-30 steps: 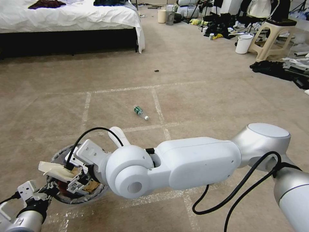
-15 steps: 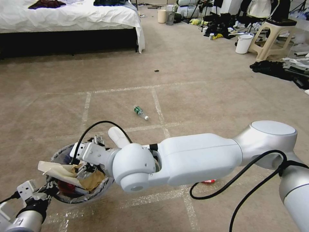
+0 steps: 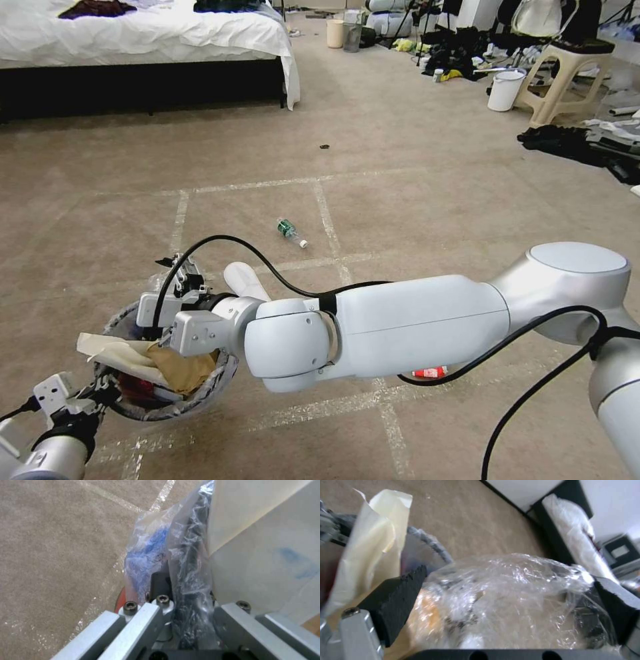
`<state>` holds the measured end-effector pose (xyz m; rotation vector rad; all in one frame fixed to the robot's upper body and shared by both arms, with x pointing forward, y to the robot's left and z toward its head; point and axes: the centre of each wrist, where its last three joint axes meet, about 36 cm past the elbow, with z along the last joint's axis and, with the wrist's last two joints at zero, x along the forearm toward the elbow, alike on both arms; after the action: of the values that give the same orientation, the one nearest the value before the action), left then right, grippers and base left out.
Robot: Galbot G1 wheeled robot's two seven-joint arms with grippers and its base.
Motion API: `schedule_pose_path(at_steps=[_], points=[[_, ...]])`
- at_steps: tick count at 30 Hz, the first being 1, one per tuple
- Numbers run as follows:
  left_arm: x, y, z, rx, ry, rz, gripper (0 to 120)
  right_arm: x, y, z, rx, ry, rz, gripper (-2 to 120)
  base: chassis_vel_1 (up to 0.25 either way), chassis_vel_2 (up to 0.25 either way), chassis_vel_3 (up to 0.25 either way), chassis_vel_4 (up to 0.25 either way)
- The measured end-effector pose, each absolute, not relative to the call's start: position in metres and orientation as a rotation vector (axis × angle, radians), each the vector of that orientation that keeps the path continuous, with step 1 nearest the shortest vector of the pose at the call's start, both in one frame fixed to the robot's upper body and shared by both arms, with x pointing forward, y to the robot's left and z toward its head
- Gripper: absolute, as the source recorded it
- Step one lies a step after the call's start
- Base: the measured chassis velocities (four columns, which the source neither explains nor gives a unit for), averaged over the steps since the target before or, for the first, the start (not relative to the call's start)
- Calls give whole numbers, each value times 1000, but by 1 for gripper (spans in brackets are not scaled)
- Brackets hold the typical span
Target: Pick up the trash bin and place the garbage on the floor into it.
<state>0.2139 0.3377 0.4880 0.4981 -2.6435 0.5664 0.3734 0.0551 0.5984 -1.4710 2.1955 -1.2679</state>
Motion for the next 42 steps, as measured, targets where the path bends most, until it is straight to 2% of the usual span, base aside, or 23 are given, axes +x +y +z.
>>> schedule_pose_path(at_steps=[22, 24, 26, 33, 42], points=[[214, 340, 487, 507, -2649, 573, 1, 423, 54, 593, -1262, 1741, -1342, 100, 0, 0, 0, 0], [214, 340, 487, 508, -2648, 574, 1, 420, 53, 593, -1307, 1782, -1329, 100, 0, 0, 0, 0], [214, 340, 487, 508, -2648, 573, 1, 394, 51, 595, -1500, 2033, -1259, 100, 0, 0, 0, 0], [215, 340, 486, 505, -2649, 572, 1, 361, 46, 607, -1699, 2201, -1258, 100, 0, 0, 0, 0], [214, 340, 486, 505, -2643, 567, 1, 353, 43, 605, -1715, 2271, -1314, 100, 0, 0, 0, 0]])
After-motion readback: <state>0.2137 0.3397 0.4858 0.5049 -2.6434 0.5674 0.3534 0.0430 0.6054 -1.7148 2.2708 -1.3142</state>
